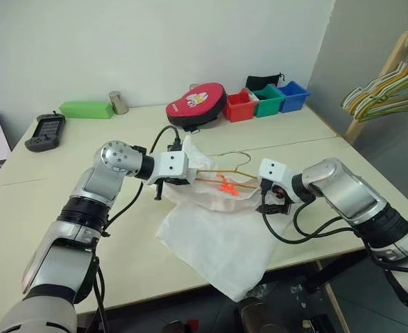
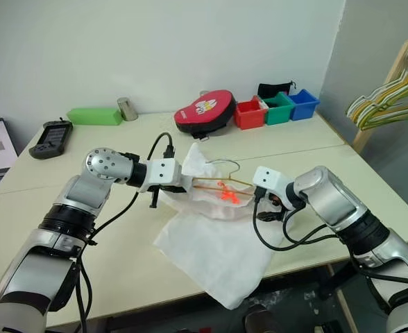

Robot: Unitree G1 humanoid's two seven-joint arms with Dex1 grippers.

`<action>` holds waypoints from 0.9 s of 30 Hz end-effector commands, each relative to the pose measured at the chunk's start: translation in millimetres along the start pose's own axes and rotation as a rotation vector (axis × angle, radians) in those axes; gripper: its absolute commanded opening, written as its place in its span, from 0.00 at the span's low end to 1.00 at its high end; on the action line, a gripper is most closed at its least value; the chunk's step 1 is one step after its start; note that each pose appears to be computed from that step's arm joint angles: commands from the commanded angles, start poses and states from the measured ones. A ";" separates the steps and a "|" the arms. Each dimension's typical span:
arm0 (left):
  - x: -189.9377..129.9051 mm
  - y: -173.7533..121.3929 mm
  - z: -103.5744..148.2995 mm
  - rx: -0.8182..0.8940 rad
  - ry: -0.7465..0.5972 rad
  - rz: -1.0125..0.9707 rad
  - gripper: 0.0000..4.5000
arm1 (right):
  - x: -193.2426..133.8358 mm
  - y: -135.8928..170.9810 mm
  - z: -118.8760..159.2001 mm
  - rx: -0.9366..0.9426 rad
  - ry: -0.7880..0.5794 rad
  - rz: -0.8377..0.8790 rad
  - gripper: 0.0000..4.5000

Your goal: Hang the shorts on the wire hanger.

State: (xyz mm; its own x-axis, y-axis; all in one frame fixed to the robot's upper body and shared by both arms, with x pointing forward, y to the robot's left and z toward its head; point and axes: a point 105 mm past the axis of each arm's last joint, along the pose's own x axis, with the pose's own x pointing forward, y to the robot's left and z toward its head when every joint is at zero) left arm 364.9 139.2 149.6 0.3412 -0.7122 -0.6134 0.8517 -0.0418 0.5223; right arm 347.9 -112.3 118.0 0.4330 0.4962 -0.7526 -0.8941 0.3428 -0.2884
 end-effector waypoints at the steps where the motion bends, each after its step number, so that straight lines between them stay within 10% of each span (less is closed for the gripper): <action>1: -13.0 11.4 16.2 0.047 -0.045 0.060 0.02 | -4.5 -15.0 3.7 -0.072 -0.006 -0.065 0.83; 16: -15.5 12.2 15.0 0.053 -0.034 0.068 0.02 | -9.2 -26.9 -7.5 -0.151 0.020 -0.109 0.01; 24: -16.5 14.7 15.6 0.056 -0.038 0.087 0.02 | -9.2 -27.3 -6.8 -0.144 0.008 -0.111 0.01; 27: -19.3 15.5 14.7 0.044 -0.047 0.091 0.16 | -10.6 -26.8 -4.6 -0.117 -0.006 -0.115 0.00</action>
State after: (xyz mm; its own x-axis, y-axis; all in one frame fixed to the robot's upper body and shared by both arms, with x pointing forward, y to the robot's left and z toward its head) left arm 365.3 144.1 156.7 0.3804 -0.7130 -0.5890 0.8317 -0.0149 0.5551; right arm 360.8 -128.8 110.5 0.4802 0.4451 -0.7559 -0.8770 0.2592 -0.4045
